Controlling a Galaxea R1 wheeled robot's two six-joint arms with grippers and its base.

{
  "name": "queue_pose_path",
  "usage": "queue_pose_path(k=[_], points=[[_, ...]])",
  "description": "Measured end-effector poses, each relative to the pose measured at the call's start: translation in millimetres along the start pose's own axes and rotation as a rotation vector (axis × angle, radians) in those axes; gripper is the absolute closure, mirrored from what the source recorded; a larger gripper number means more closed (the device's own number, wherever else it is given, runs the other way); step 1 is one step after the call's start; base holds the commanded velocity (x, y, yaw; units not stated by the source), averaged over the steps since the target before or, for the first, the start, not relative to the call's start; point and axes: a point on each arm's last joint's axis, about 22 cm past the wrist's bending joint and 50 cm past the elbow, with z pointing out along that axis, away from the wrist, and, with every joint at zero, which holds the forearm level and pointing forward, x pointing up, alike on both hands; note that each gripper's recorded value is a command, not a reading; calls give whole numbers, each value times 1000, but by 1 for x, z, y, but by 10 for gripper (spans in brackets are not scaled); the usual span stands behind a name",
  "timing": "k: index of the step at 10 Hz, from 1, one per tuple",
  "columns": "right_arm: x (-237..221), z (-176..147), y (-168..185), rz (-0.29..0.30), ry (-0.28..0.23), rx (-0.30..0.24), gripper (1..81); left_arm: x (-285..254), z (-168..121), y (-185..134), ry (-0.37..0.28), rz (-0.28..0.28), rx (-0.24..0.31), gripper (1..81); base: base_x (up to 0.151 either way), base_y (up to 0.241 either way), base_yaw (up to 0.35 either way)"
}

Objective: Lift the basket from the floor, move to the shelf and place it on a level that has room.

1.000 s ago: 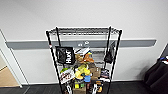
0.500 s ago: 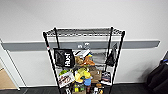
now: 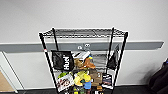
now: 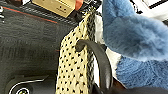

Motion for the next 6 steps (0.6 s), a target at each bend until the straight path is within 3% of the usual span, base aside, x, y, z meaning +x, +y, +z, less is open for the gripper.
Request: queue_pose_path(k=[6], points=[[-1,0,1,1,-1,-1,811,0,0,0,0,0,0,811,132,0,0]])
